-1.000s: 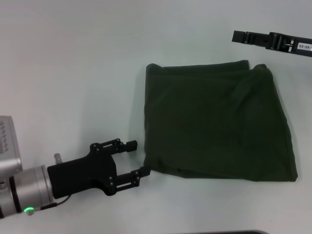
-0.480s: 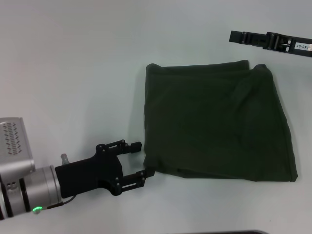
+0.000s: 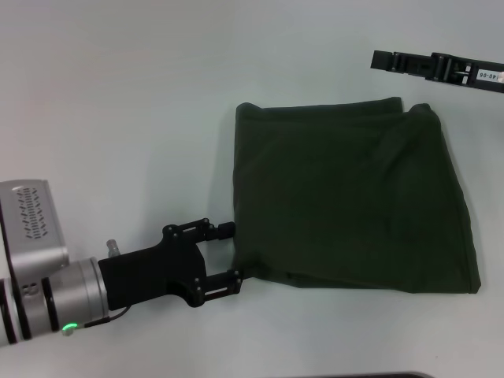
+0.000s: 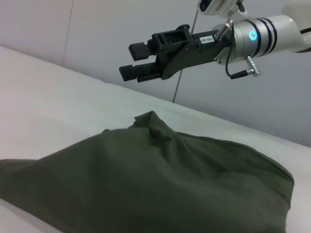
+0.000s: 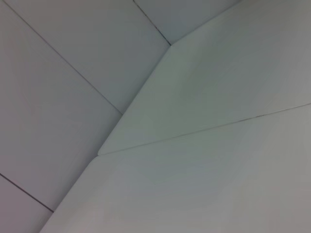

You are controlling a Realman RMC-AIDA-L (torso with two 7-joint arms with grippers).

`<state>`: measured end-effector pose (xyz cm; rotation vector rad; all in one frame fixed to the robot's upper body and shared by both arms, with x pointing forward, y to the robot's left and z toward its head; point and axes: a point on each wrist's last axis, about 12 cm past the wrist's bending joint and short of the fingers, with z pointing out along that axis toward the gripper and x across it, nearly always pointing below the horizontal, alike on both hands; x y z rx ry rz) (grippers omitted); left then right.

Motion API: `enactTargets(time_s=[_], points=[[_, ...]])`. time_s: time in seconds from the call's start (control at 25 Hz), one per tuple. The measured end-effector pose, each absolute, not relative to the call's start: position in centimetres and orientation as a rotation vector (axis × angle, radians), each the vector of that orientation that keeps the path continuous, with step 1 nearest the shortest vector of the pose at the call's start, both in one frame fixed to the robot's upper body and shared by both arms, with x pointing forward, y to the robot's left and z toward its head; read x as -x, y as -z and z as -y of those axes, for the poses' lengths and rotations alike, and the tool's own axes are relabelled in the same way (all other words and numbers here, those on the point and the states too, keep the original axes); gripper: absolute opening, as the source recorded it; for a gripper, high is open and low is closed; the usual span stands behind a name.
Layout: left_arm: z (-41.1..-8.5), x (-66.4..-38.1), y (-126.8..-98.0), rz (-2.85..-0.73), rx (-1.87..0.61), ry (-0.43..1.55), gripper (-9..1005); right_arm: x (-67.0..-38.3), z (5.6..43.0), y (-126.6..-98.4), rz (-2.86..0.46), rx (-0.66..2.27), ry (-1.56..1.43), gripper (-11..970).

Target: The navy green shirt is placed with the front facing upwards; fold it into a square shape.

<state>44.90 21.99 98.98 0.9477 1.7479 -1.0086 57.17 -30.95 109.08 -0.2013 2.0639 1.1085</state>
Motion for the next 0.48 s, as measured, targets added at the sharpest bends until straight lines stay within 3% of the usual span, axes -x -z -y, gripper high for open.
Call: enactTargets(time_s=[0.48], points=[[-21.85, -45.25, -99.04, -1.755, -0.942, 1.009, 679, -57.32, 30.94, -109.20, -2.061, 0.204, -1.103, 603]])
